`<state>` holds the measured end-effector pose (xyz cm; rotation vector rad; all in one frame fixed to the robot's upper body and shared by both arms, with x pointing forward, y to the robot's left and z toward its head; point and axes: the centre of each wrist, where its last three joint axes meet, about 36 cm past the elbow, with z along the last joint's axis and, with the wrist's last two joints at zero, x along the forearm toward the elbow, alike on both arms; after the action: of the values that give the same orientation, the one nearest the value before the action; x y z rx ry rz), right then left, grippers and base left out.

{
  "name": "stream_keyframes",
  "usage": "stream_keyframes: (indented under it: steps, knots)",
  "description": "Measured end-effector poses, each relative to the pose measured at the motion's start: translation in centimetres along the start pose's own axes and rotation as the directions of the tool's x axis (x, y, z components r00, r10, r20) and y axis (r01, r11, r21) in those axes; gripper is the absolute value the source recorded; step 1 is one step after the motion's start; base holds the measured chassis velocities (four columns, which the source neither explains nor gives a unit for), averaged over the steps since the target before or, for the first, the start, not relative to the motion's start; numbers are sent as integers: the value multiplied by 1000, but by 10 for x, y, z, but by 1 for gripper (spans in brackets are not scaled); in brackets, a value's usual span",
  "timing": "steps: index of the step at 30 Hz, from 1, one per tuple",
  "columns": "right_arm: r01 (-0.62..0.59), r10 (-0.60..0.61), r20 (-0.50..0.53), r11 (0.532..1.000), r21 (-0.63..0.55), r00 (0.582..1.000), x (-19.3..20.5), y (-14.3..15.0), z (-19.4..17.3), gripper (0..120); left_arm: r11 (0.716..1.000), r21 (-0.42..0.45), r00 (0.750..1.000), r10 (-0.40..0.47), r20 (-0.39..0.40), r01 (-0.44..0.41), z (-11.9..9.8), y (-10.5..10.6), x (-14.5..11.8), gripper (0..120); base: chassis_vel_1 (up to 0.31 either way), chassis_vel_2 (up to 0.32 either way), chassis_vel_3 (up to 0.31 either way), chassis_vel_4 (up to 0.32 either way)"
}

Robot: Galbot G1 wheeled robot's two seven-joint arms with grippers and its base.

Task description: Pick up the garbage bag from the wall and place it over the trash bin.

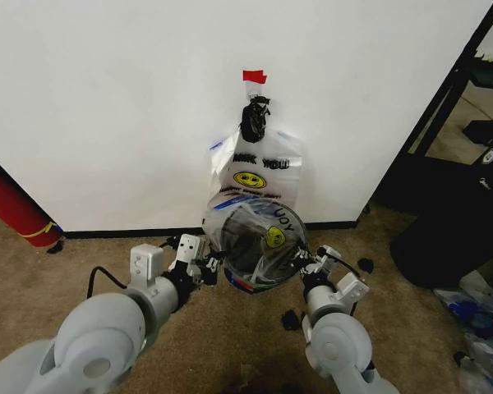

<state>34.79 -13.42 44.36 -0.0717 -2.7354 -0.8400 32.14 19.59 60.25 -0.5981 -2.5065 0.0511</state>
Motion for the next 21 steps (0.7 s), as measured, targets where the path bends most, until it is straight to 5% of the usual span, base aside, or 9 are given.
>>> stream_keyframes:
  steps: [9,21]
  knots:
    - [-3,3,16,1000,-1,1000,2,5,4,0,997,-36,991,70,-112,-74,-34,-27,-42,0,0,0,0,0]
    - [-18,15,57,998,54,998,11,-1,11,0,995,-96,985,-20,-171,4,-56,-51,-118,0,0,0,0,0]
